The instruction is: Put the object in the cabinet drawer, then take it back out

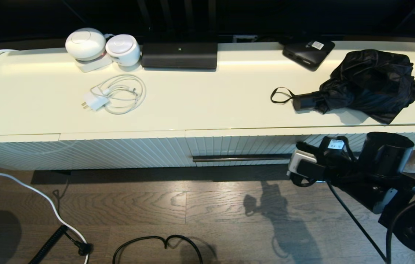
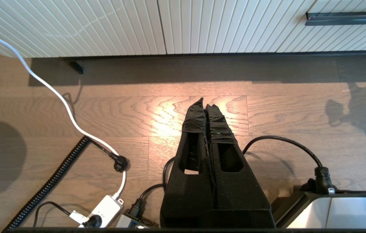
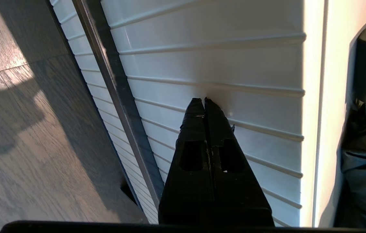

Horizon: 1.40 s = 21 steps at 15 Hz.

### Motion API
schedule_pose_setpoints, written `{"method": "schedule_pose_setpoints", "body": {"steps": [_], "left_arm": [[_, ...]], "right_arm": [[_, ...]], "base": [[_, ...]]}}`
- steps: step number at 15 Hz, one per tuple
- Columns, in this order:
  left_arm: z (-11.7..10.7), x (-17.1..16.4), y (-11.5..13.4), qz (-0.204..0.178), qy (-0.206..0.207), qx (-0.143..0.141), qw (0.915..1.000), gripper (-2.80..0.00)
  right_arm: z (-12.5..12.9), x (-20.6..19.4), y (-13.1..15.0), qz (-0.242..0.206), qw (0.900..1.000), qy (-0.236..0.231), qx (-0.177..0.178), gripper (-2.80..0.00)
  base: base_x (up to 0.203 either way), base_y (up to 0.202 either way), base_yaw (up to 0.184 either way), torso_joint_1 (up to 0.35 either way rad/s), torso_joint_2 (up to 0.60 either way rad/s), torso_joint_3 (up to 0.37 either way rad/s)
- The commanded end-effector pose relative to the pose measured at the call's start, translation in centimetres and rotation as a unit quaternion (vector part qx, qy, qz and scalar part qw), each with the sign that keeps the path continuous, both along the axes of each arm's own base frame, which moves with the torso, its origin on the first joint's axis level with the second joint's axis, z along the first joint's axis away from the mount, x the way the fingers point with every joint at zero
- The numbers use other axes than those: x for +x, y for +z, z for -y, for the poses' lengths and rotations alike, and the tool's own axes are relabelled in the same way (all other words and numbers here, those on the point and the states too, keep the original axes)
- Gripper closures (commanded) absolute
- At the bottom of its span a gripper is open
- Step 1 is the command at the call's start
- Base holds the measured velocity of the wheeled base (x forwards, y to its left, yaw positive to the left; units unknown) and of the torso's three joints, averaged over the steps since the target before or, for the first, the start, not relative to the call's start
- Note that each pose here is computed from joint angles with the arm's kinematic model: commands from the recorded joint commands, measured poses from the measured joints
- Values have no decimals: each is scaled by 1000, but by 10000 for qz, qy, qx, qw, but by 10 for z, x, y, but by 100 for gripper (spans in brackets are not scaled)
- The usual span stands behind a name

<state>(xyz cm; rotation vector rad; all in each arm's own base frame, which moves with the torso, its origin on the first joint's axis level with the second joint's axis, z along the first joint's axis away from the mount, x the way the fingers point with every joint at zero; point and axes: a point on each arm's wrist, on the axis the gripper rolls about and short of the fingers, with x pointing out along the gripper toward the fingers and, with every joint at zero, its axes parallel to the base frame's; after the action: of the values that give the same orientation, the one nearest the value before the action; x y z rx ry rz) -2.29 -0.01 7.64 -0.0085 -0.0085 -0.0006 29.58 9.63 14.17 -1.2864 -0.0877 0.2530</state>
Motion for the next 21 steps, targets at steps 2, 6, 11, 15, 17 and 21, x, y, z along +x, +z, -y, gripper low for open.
{"method": "schedule_pose_setpoints", "body": {"steps": [2, 6, 11, 15, 17, 21], "left_arm": [[0, 0, 0, 12, 3, 2, 10000, 0], [0, 0, 0, 19, 3, -3, 10000, 0], [0, 0, 0, 13, 3, -2, 10000, 0], [0, 0, 0, 16, 3, -3, 10000, 0], [0, 0, 0, 19, 3, -3, 10000, 0], [0, 0, 0, 19, 3, 4, 10000, 0]], "right_arm": [[0, 5, 1, 64, 10000, -26, -18, 0], [6, -11, 21, 216, 9997, -88, 42, 0], [28, -52, 82, 489, 9978, -409, 190, 0], [51, -97, 126, 617, 9833, -1264, 1156, 0], [66, -129, 128, 185, 9706, -1767, 1626, 0], [93, -208, 119, -471, 9147, -2581, 3074, 0]], "base": [[0, 0, 0, 0, 0, 0], [0, 0, 0, 0, 0, 0], [0, 0, 0, 0, 0, 0], [0, 0, 0, 0, 0, 0], [0, 0, 0, 0, 0, 0], [0, 0, 0, 0, 0, 0]]}}
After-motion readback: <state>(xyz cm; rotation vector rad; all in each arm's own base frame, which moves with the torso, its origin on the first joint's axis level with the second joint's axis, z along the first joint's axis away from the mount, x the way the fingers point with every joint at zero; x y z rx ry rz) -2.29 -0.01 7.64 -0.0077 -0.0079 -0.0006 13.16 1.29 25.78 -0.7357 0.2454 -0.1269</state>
